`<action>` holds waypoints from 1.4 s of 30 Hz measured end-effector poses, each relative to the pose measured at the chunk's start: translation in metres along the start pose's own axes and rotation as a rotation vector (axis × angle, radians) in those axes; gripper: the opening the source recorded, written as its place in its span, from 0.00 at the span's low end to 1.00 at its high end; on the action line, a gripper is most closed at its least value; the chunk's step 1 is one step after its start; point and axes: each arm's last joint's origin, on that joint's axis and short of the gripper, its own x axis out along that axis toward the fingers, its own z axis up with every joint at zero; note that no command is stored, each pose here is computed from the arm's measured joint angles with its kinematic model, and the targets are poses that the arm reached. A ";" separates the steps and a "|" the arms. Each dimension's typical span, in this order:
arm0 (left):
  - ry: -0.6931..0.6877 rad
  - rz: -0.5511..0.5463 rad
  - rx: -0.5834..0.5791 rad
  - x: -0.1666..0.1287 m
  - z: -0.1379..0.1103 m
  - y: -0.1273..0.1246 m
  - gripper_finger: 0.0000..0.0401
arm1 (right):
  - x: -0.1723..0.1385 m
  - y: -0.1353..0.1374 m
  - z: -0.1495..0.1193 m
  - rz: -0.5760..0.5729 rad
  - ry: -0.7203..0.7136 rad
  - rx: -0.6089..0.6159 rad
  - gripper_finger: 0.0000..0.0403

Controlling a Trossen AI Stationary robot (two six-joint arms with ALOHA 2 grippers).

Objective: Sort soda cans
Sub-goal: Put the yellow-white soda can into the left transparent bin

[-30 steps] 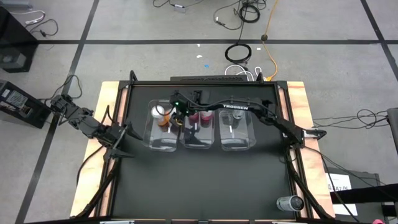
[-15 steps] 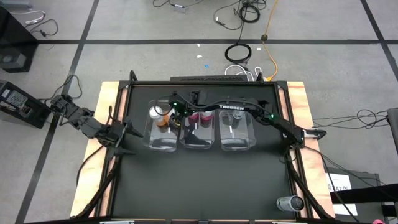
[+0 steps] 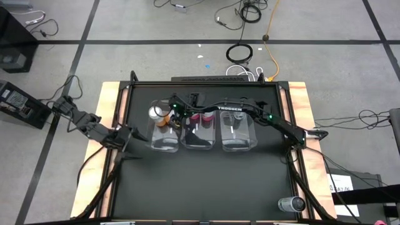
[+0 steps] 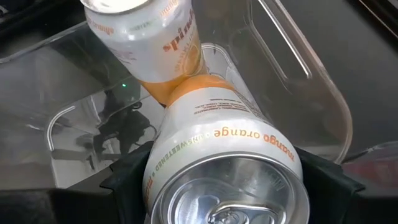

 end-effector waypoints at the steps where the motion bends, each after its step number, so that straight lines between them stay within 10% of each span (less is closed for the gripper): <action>1: 0.000 0.003 -0.001 0.001 -0.001 0.000 0.96 | 0.002 0.000 -0.001 -0.007 0.000 -0.001 0.72; 42: 0.005 -0.004 -0.041 0.008 -0.009 0.001 0.96 | 0.006 0.012 0.001 -0.031 -0.082 -0.248 0.83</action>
